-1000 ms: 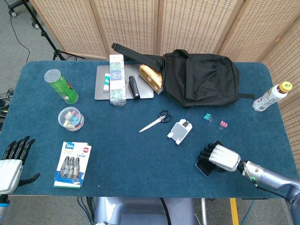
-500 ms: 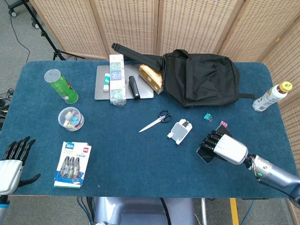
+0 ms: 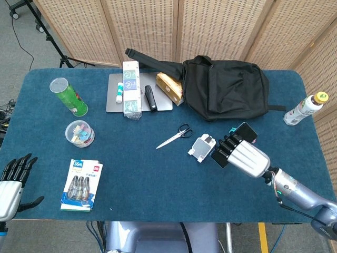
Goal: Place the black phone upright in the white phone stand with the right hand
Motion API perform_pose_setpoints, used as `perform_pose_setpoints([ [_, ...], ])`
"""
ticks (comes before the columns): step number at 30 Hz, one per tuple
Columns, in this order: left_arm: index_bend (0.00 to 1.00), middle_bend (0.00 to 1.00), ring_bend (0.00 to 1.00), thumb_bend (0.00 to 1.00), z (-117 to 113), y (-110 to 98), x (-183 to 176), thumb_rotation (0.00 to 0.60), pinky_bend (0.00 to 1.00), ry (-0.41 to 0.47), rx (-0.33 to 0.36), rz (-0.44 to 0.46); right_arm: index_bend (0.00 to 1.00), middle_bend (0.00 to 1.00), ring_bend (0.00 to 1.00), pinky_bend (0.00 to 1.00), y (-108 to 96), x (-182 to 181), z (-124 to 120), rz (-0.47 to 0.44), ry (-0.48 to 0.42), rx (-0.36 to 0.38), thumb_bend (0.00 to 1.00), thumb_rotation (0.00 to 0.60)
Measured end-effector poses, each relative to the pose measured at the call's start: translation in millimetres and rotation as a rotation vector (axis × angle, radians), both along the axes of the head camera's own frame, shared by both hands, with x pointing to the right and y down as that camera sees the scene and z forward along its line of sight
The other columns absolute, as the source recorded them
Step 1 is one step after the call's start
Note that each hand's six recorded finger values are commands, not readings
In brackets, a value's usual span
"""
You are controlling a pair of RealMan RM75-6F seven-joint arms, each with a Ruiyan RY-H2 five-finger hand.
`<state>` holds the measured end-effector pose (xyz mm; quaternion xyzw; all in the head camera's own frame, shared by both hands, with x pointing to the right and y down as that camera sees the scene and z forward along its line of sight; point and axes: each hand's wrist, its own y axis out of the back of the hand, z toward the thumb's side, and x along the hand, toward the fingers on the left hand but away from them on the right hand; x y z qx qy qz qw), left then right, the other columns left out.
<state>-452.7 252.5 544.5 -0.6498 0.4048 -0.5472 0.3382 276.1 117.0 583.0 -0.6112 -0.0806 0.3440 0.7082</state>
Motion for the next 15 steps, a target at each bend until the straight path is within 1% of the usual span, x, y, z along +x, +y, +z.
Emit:
perform_pose_setpoints([
  [5,0.00,0.00,0.00,0.00,-8,0,0,0.600,0.00,0.025,0.016,0.003,0.60,0.49,0.43,0.43,-6,-35,0,-0.025,0.138,0.090,0.54,0.600],
  [11,0.00,0.00,0.00,0.00,-21,-1,-2,0.600,0.00,0.065,0.043,-0.003,0.60,0.49,0.43,0.43,-9,-71,9,-0.058,0.271,0.150,0.54,0.600],
  [15,0.00,0.00,0.00,0.00,-26,-1,-7,0.600,0.00,0.088,0.045,-0.009,0.60,0.49,0.43,0.43,-10,-88,17,-0.057,0.344,0.177,0.54,0.600],
])
